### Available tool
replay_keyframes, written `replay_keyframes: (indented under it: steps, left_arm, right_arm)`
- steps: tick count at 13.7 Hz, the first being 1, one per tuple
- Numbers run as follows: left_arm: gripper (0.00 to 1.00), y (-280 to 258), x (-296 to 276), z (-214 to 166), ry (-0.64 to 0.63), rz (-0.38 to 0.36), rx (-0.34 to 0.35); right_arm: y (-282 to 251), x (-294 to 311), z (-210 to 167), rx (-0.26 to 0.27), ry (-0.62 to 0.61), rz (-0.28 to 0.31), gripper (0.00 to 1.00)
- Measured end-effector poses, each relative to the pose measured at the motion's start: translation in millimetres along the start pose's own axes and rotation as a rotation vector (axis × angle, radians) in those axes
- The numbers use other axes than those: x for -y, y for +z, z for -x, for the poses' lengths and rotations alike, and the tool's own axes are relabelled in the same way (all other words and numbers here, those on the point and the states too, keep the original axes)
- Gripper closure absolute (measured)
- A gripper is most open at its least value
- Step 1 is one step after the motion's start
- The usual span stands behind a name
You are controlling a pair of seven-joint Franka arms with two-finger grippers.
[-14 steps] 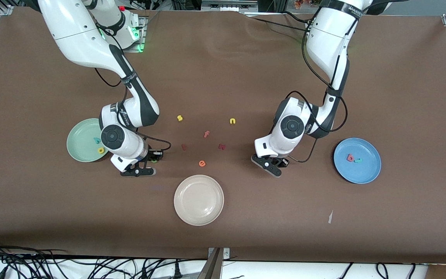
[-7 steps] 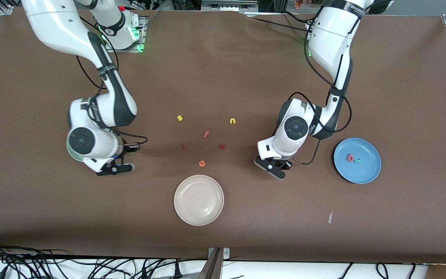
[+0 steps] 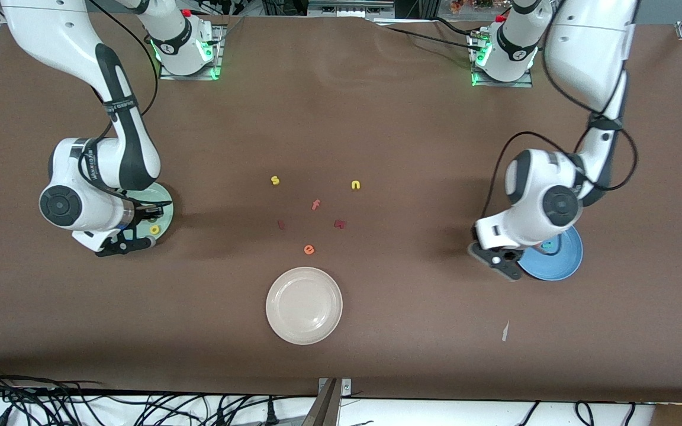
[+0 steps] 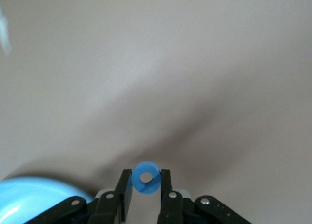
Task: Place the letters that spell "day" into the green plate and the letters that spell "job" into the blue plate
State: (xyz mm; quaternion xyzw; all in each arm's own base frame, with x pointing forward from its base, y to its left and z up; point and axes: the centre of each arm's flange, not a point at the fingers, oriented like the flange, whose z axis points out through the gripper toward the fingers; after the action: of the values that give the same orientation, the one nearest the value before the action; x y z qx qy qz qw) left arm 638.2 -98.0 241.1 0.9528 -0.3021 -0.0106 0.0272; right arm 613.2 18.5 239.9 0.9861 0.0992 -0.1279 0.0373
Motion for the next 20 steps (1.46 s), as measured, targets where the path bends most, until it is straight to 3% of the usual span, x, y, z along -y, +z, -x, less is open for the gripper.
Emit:
replay_keyframes:
  steps: [1, 5, 6, 7, 13, 16, 18, 20]
  left_arm:
    - [0.73, 0, 18, 19, 0.004, 0.009, 0.008]
    - [0.73, 9, 57, 65, -0.023, 0.035, 0.032]
    - [0.69, 10, 56, 64, -0.021, 0.036, 0.032]
    - [0.59, 9, 53, 62, -0.015, 0.037, 0.03]
    - [0.0, -22, 43, 72, -0.022, 0.032, -0.005]
    - [0.0, -86, 46, 107, -0.065, 0.006, -0.088]
    - [0.0, -151, 34, 124, -0.063, -0.006, -0.155]
    - [0.0, -202, 20, 142, -0.054, 0.004, -0.165]
  right_arm:
    - [6, -10, 3, 0.004, 0.014, -0.003, 0.6]
    - [-10, -13, -2, -0.015, 0.015, -0.005, 0.22]
    - [-22, -8, -5, -0.004, 0.005, -0.009, 0.11]
    - [-36, 0, -8, 0.011, -0.006, -0.015, 0.01]
    - [-104, 54, -8, 0.104, 0.024, -0.032, 0.0]
    - [-127, 62, 0, 0.116, 0.012, -0.035, 0.0]
    - [-157, 74, 10, 0.077, -0.017, -0.041, 0.0]
    - [-197, 83, 29, 0.027, -0.061, -0.016, 0.0]
